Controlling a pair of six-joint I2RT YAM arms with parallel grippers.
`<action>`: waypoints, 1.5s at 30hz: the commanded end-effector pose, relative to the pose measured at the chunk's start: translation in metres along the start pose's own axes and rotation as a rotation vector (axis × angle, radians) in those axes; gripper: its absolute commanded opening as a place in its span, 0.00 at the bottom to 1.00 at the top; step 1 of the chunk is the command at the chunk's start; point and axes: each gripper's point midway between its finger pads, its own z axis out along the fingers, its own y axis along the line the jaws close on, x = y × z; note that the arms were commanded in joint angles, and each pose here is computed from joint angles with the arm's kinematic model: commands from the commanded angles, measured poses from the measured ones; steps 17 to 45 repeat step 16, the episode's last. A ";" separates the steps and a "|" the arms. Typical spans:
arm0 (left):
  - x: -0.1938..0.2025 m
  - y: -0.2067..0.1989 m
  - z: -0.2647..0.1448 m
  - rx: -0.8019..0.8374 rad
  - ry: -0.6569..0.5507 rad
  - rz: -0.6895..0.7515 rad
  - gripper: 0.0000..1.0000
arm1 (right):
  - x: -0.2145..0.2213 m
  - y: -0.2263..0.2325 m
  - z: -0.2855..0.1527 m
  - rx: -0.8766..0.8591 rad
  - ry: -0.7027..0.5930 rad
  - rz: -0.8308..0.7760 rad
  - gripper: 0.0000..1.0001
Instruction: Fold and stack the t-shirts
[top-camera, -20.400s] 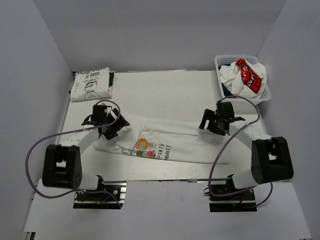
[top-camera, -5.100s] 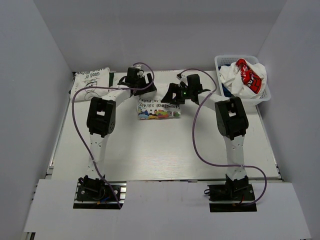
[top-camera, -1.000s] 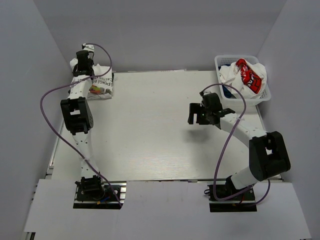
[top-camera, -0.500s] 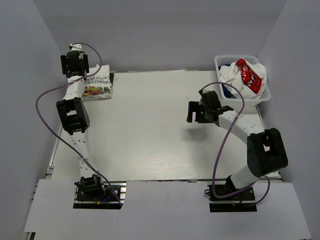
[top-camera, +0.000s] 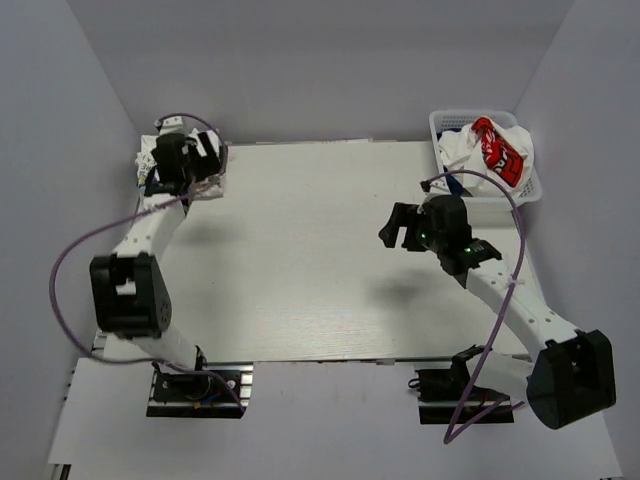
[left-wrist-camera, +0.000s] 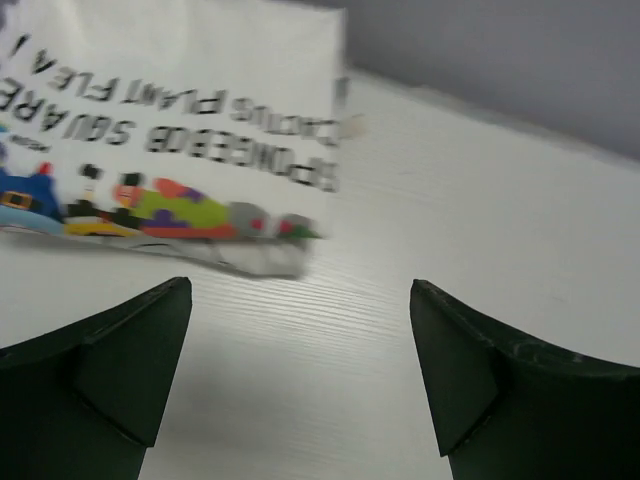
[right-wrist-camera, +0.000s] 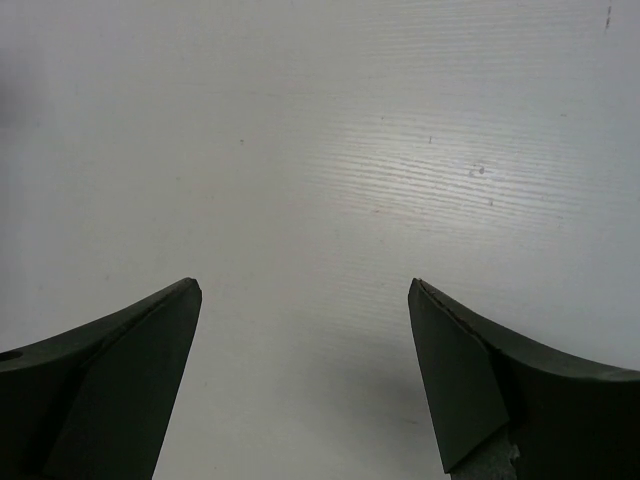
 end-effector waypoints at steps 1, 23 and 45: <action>-0.008 -0.086 -0.101 0.301 -0.130 -0.167 1.00 | 0.004 0.007 -0.009 -0.053 -0.042 0.039 0.90; 0.150 -0.078 -0.231 0.294 0.137 -0.218 1.00 | 0.037 0.016 -0.040 -0.207 -0.184 0.102 0.90; 0.150 -0.078 -0.231 0.294 0.137 -0.218 1.00 | 0.037 0.016 -0.040 -0.207 -0.184 0.102 0.90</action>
